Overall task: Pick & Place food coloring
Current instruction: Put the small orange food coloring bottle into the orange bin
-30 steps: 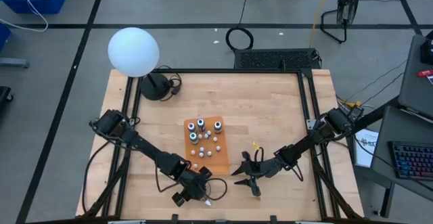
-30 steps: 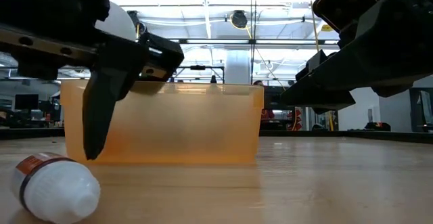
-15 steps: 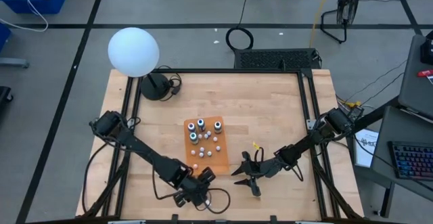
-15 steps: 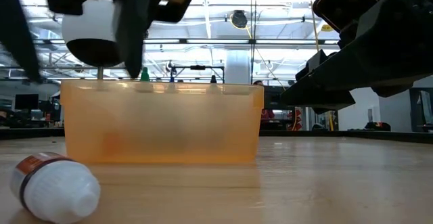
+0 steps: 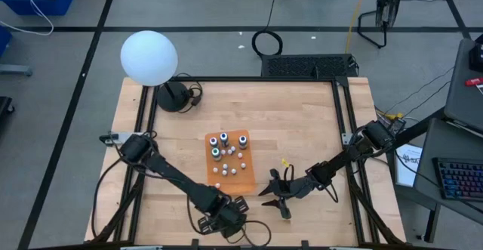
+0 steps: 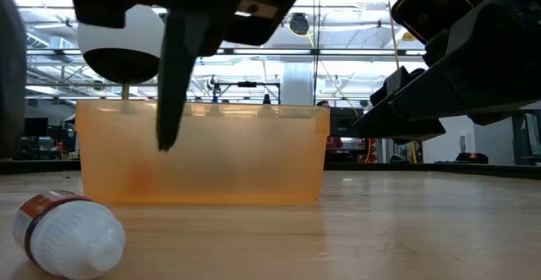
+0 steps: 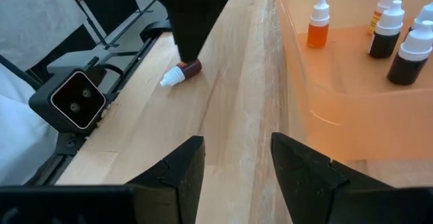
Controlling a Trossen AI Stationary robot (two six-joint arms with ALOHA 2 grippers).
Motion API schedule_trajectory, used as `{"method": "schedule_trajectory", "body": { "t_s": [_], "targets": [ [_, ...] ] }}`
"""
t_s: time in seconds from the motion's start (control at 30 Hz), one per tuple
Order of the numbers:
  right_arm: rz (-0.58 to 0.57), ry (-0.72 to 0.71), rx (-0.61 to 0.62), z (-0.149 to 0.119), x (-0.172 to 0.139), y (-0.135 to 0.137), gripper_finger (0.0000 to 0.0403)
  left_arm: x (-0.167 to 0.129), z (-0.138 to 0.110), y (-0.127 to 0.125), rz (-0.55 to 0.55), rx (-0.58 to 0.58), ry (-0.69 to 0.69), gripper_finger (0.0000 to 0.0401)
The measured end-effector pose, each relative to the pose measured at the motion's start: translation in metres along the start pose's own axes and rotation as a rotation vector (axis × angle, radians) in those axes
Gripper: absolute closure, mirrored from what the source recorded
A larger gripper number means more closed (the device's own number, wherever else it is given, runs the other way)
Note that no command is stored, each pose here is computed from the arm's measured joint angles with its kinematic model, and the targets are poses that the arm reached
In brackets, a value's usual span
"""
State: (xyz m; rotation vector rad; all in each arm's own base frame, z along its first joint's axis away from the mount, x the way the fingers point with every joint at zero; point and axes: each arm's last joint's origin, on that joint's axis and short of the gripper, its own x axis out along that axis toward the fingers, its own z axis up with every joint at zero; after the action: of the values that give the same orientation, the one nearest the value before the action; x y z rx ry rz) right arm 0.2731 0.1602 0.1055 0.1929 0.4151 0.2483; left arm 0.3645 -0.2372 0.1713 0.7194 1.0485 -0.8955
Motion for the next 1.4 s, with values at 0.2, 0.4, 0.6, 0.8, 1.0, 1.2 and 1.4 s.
{"method": "schedule_trajectory", "body": {
  "t_s": [0.2, 0.4, 0.6, 0.8, 1.0, 1.2, 1.4],
  "targets": [
    [0.019, 0.02, -0.005, -0.001, 0.0, 0.0, 0.0243, 0.005, -0.005, 0.01, -0.061, -0.032, -0.042, 0.0187],
    [0.043, 0.028, -0.025, -0.002, 0.0, 0.001, 0.0243, 0.021, -0.012, 0.016, -0.176, -0.101, -0.07, 0.0188],
    [0.043, 0.028, -0.025, -0.002, 0.0, 0.001, 0.0243, 0.022, -0.013, 0.019, -0.193, -0.098, -0.095, 0.0188],
    [0.043, 0.028, -0.025, -0.002, 0.0, 0.001, 0.0243, 0.022, -0.017, 0.024, -0.204, -0.105, -0.1, 0.0188],
    [0.045, 0.028, -0.025, -0.002, 0.0, 0.001, 0.0243, 0.034, -0.03, 0.026, -0.262, -0.154, -0.173, 0.0188],
    [0.045, 0.028, -0.025, -0.002, 0.0, 0.001, 0.0243, 0.038, -0.034, 0.027, -0.275, -0.141, -0.241, 0.0188],
    [0.044, 0.028, -0.025, -0.002, 0.0, 0.001, 0.0243, 0.038, -0.035, 0.028, -0.273, -0.14, -0.239, 0.0188]
  ]
}}
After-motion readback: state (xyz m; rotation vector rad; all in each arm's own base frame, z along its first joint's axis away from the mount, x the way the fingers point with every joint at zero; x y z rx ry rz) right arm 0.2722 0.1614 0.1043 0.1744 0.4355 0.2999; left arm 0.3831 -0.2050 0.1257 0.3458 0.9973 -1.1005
